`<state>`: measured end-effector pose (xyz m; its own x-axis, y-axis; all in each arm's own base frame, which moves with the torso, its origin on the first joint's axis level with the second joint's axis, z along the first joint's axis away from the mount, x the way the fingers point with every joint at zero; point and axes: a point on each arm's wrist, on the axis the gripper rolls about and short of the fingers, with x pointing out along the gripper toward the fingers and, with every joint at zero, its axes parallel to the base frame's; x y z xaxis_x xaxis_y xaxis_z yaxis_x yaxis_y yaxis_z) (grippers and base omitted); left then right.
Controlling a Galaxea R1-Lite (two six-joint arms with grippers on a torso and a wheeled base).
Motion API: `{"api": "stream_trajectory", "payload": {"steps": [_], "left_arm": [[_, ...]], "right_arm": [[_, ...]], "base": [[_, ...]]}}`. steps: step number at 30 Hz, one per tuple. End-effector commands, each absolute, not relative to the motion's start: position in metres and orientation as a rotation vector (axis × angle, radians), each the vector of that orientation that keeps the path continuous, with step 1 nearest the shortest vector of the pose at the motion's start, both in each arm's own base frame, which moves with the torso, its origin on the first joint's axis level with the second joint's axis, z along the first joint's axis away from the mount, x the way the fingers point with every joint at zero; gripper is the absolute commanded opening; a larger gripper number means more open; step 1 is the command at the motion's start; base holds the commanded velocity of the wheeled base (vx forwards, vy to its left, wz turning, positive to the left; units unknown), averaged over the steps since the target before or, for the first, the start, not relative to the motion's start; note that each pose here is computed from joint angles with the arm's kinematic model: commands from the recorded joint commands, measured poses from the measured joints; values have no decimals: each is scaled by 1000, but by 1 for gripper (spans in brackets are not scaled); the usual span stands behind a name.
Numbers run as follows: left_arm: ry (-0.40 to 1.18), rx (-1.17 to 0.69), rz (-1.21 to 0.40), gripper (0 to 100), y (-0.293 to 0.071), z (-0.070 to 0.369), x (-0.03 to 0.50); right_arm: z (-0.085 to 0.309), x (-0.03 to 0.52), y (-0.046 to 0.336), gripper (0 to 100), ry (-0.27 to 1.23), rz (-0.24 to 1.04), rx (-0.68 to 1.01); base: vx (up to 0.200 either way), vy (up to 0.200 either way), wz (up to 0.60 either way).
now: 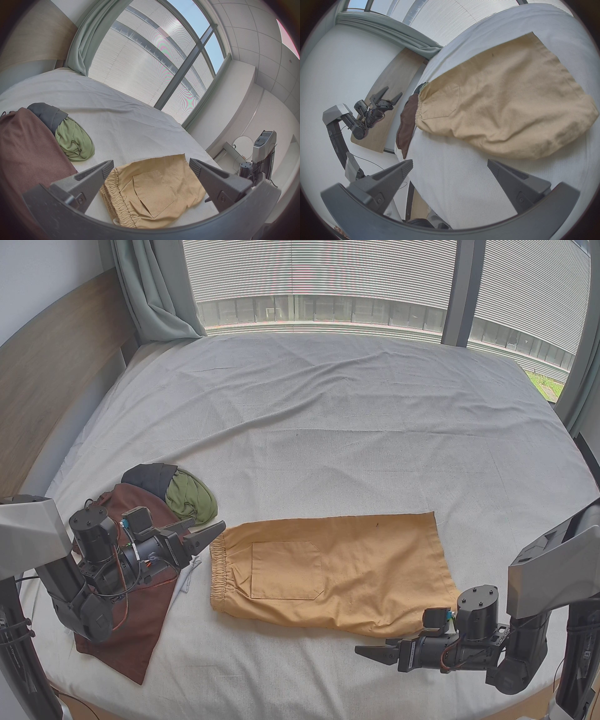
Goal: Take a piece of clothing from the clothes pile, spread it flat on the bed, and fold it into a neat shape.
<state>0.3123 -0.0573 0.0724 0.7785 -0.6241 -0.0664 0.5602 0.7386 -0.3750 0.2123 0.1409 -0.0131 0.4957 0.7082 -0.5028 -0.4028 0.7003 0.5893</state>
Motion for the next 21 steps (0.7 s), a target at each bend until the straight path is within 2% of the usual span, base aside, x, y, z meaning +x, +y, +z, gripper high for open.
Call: {"api": "stream_trajectory", "payload": {"steps": [1,6,14,21], "left_arm": [[195,-347,-654,100,-57,72,312],[199,-348,-654,100,-57,71,311],[204,-347,-654,100,-57,70,310],[206,-346,-656,100,-57,70,309]], "right_arm": [[7,213,142,100,720,731,442],[17,216,140,100,679,749,453],[47,232,135,100,529,765,501],[55,242,134,100,474,763,501]], "base": [[0,0,0],[0,0,0],[0,0,0],[0,0,0]]}}
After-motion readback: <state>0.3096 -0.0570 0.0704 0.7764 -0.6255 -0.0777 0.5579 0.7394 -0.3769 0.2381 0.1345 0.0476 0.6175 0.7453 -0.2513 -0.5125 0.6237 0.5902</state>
